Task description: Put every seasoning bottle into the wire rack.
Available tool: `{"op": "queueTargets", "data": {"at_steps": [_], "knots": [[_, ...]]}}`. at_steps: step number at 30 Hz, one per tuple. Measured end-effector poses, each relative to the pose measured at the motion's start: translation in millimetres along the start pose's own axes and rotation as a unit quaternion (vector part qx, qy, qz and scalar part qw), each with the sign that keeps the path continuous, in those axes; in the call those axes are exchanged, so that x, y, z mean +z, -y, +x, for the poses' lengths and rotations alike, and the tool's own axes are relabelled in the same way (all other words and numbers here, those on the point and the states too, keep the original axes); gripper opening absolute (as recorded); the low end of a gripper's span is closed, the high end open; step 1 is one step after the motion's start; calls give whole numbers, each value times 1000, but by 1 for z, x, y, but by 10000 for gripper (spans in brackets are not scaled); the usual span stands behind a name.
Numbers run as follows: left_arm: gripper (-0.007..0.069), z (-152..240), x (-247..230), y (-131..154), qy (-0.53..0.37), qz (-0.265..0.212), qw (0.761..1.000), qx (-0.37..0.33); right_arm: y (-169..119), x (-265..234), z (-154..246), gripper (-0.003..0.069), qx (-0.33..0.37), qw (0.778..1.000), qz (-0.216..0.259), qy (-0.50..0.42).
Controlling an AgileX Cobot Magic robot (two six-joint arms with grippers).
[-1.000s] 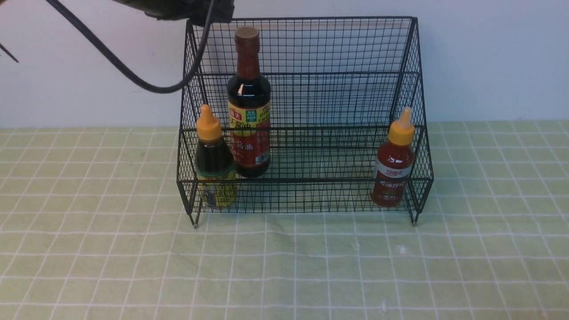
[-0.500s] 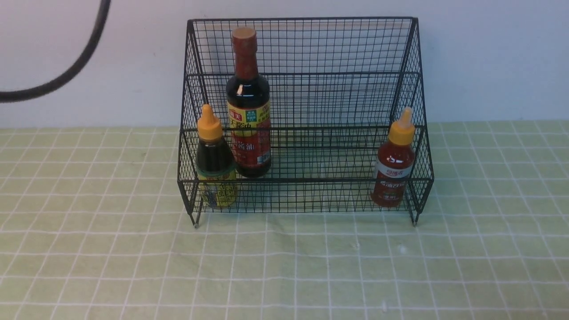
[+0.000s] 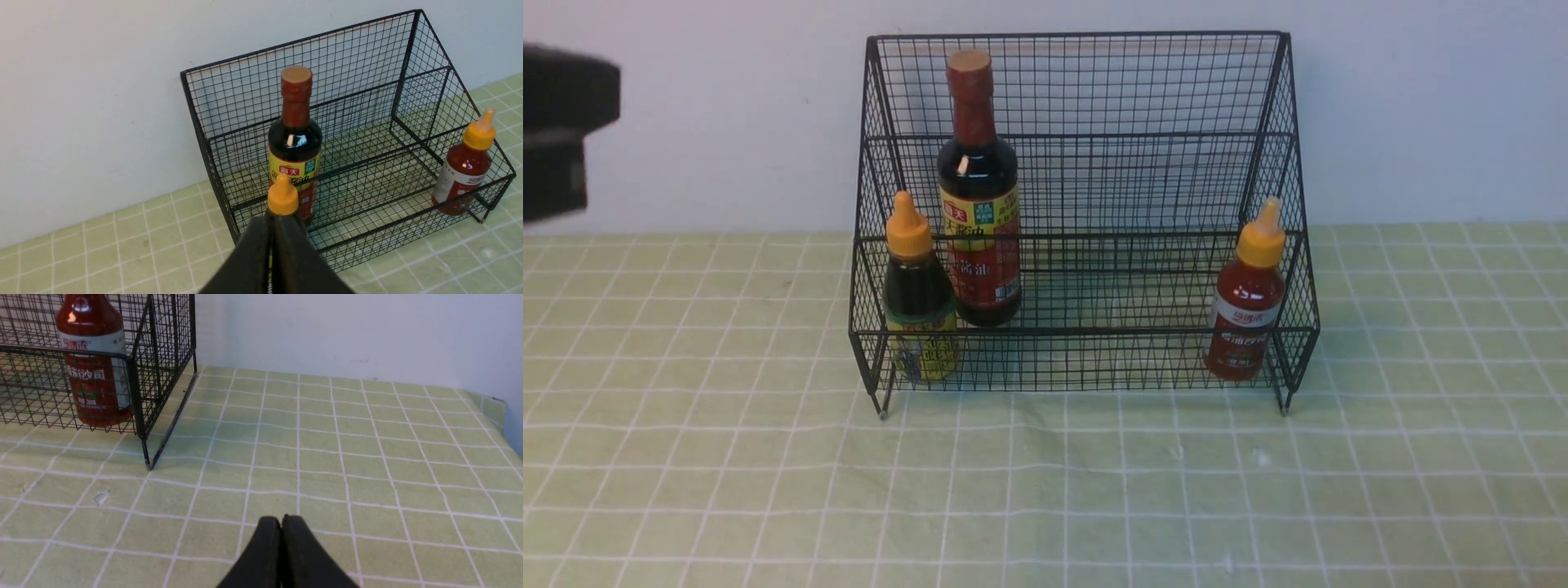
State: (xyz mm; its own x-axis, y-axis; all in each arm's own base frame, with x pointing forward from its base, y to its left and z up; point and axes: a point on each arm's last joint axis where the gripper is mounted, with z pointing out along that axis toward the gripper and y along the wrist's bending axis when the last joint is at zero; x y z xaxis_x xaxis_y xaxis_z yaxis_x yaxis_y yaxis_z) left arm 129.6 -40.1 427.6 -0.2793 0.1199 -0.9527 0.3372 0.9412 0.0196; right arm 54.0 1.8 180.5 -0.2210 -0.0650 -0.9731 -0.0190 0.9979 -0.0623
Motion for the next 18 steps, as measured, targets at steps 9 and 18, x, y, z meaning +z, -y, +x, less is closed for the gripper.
{"op": "queueTargets", "data": {"at_steps": [9,18], "knots": [[-6,64,-57,7,81,-13,997,6,0,0,0,-15,0,1000,0,0],[-6,81,-89,12,125,-13,992,8,0,0,0,-15,0,1000,0,0]]}}
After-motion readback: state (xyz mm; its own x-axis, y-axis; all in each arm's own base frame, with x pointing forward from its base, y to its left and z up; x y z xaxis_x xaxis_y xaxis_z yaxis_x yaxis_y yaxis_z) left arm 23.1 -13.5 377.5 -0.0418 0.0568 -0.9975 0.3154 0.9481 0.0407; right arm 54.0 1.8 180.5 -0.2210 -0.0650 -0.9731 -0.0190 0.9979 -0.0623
